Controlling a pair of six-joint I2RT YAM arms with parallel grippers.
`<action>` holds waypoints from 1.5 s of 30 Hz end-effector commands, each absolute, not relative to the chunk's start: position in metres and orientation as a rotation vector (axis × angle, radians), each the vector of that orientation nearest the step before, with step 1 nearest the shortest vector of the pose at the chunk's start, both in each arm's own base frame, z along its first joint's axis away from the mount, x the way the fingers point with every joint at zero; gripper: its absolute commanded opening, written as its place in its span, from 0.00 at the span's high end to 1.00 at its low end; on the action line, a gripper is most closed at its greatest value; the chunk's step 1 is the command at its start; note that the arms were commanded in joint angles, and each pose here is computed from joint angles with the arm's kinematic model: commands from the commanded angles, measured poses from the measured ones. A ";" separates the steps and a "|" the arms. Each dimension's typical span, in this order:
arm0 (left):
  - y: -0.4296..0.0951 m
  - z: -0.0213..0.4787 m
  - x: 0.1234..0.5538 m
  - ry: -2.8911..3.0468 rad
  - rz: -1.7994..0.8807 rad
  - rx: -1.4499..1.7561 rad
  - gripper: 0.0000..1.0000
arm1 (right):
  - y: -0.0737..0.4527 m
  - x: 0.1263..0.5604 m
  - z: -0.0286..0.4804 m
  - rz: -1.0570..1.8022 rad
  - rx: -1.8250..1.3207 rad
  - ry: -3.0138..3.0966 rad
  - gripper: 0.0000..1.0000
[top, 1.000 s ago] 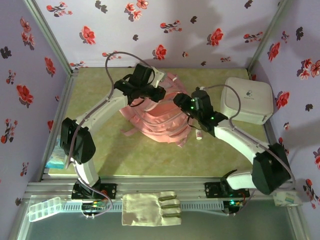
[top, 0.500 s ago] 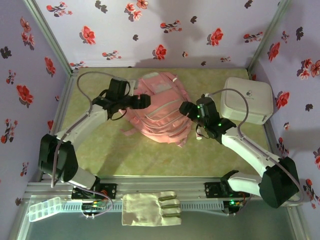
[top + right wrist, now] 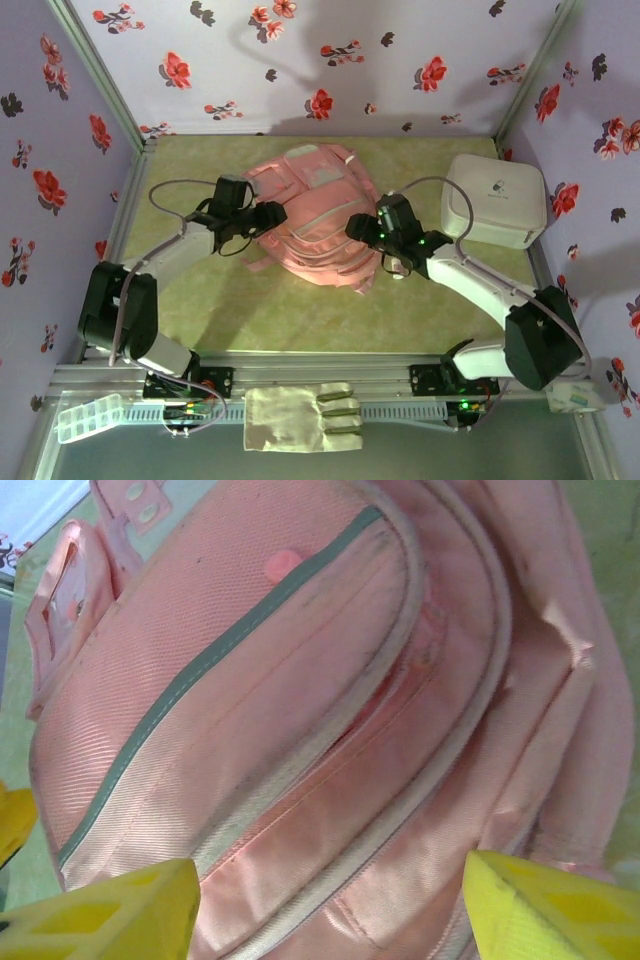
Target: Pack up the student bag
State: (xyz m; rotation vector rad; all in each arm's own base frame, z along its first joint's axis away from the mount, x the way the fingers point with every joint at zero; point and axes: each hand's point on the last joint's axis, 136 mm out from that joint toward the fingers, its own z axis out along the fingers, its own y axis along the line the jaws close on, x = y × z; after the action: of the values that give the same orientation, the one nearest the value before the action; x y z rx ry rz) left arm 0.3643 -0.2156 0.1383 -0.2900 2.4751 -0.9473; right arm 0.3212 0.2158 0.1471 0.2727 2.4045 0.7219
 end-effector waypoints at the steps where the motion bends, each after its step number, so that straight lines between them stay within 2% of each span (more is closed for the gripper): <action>1: -0.220 0.144 0.377 2.440 -1.007 -0.336 0.60 | 0.232 0.328 0.161 0.782 0.206 2.381 0.34; 12: -0.229 0.130 0.386 2.465 -1.065 -0.366 0.70 | 0.252 0.349 0.148 0.763 0.128 2.431 0.62; 18: -0.231 0.123 0.390 2.475 -1.074 -0.379 0.75 | 0.257 0.367 0.136 0.709 0.100 2.450 0.71; 25: -0.236 0.118 0.393 2.488 -1.108 -0.388 0.86 | 0.252 0.391 0.127 0.567 0.056 2.467 0.69; 31: -0.240 0.123 0.393 2.473 -1.142 -0.402 1.00 | 0.240 0.375 0.141 0.558 0.096 2.459 0.54; 38: -0.259 0.151 0.391 2.363 -1.277 -0.450 1.00 | 0.238 0.339 0.169 0.595 0.135 2.434 0.48; 45: -0.273 0.171 0.396 2.240 -1.426 -0.550 1.00 | 0.287 0.309 0.176 0.844 0.273 2.404 0.49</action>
State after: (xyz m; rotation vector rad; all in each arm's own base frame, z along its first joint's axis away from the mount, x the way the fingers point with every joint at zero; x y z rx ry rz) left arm 0.3869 -0.2577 0.1249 -0.5791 2.4081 -1.2630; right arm 0.3153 0.2757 0.1810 0.1452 2.4080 0.7650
